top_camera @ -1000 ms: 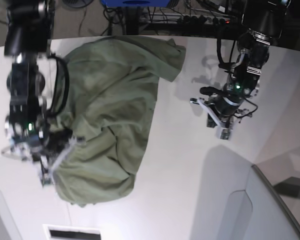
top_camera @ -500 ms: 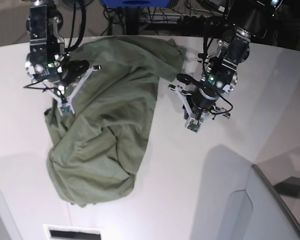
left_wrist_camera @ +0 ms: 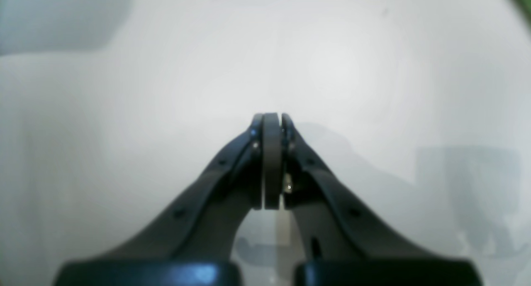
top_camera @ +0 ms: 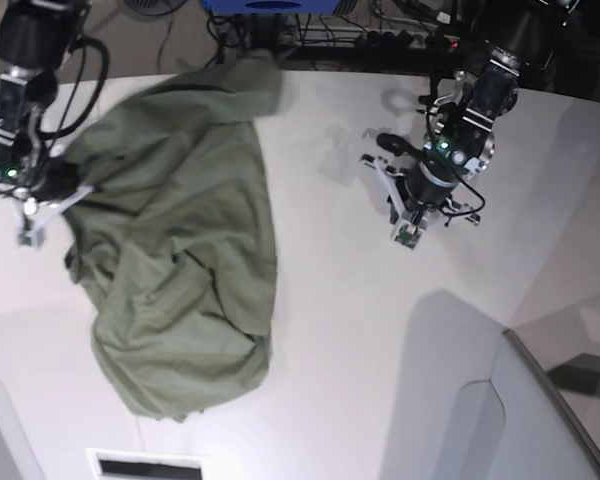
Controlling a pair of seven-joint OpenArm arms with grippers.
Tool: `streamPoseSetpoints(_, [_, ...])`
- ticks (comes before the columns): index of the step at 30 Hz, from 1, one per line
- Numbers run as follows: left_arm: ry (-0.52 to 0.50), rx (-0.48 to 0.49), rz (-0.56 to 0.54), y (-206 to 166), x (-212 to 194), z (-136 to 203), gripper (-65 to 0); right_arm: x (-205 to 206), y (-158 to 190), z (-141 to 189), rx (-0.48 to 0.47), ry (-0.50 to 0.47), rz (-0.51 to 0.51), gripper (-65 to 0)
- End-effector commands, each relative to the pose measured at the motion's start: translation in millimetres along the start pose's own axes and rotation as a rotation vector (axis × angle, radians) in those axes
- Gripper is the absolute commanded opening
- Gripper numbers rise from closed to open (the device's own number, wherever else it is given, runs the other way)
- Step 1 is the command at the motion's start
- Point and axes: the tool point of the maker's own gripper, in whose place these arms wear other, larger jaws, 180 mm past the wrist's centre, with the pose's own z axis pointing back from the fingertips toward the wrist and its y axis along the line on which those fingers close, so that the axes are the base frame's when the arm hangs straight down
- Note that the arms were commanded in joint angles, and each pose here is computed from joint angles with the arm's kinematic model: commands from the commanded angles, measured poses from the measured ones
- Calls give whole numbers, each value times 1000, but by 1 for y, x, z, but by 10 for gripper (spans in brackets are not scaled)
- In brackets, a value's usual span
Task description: Layout the t-shirt on the table in an organized manner, then fold the t-shirt properly
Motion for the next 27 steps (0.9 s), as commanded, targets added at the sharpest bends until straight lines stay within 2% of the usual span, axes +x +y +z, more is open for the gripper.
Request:
streamPoseSetpoints(1, [-45,19,-16,11,9,3,-650,-28,-37,1,-111,120,-10,-650])
streamPoseSetpoints(6, [-36,27,-38,19,-4,7,-650,16,-75,14,-174,29,-71,-650])
streamPoseSetpoints(9, [-31,28,-47,21,-7,10,-650,52,-71,38,-185,-82,-48,-647])
streamPoseSetpoints(11, [-23,25,-46,19,-12,11,-650,62,-29,58,-140,-127,53,-624])
streamPoseSetpoints(16, [-16,28,-53,23,-15,13,-650,72,122,102,90,-276,408,-438])
streamPoseSetpoints(18, [-14,28,-54,23,-16,13,-650,65,171,110,178,-296,523,-381])
streamPoseSetpoints(20, [-1,31,-63,25,-23,15,-650,61,202,111,230,-299,602,-356])
streamPoseSetpoints(21, [1,32,-62,27,-24,16,-650,58,213,107,243,-284,613,-348])
streamPoseSetpoints(24, [6,32,-61,27,-26,16,-650,62,213,84,195,-229,498,-314])
streamPoseSetpoints(27, [10,30,-64,26,-28,17,-650,65,210,63,151,-176,457,-267])
